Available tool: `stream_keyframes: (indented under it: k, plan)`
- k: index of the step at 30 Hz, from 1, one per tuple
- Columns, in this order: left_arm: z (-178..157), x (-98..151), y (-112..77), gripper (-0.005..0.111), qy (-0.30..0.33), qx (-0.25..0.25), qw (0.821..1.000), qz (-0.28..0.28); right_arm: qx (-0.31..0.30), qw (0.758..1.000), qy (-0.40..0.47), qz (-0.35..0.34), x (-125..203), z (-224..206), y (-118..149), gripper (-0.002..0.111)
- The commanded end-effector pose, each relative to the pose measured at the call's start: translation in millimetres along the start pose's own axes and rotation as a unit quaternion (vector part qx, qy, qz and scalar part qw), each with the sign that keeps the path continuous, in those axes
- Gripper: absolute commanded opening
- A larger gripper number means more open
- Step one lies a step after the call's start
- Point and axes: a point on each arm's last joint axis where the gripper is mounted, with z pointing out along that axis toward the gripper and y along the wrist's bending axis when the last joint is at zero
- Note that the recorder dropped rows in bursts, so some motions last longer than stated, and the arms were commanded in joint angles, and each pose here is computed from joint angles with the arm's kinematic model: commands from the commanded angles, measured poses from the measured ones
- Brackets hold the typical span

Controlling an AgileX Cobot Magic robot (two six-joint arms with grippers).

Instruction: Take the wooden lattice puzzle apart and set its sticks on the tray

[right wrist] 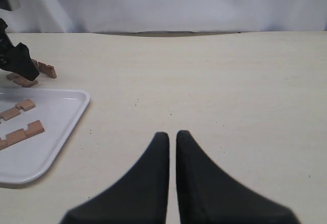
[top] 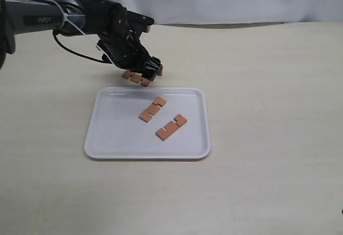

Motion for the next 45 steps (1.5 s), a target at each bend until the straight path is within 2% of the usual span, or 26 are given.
stream_keyframes:
  k: [1,18,20,22,23,24,25,30,33,38,41,45]
  plan:
    - [0.3,-1.2,-4.6,0.085,-0.006,0.004,1.0,0.004,0.001,1.0,-0.005,-0.003,-0.2,-0.2,-0.2,0.005]
    - [19.3,9.3,-5.2,0.085,0.021,0.005,1.0,0.004,0.001,1.0,-0.005,-0.003,-0.2,-0.2,-0.2,0.005]
    - [19.3,9.6,-5.2,0.08,0.023,0.005,1.0,0.004,0.001,1.0,-0.005,-0.003,-0.2,-0.2,-0.2,0.005]
    - [19.3,9.8,-5.2,0.056,0.024,0.005,1.0,0.004,0.001,1.0,-0.005,-0.003,-0.2,-0.2,-0.2,0.005]
    - [19.3,10.0,-5.2,0.033,0.025,0.005,1.0,0.004,0.001,1.0,-0.005,-0.003,-0.2,-0.2,-0.2,0.005]
    - [19.3,10.0,-5.2,0.021,0.025,0.005,1.0,0.004,0.001,1.0,-0.005,-0.003,-0.2,-0.2,-0.2,0.005]
    - [19.3,10.0,-5.0,0.002,0.025,0.004,1.0,0.006,0.001,1.0,-0.005,-0.003,-0.2,-0.2,-0.2,0.005]
    - [1.9,-0.6,-4.2,0.0,-0.005,0.001,1.0,0.007,0.001,1.0,-0.005,-0.003,-0.2,-0.2,-0.2,0.005]
    - [-23.3,-11.5,-3.0,0.0,-0.032,-0.003,0.999,0.011,0.001,1.0,-0.005,-0.003,-0.2,-0.2,-0.2,0.005]
    - [-46.8,-16.4,-2.7,0.0,-0.035,-0.002,0.999,0.008,0.001,1.0,-0.005,-0.003,-0.2,-0.2,-0.2,0.005]
    - [-50.7,-11.3,-12.2,0.0,-0.003,0.003,0.999,0.035,0.001,1.0,-0.005,-0.003,-0.2,-0.2,-0.2,0.005]
    - [-50.4,-4.5,-36.3,0.0,0.03,0.016,0.997,0.076,0.001,1.0,-0.005,-0.003,-0.2,-0.2,-0.2,0.005]
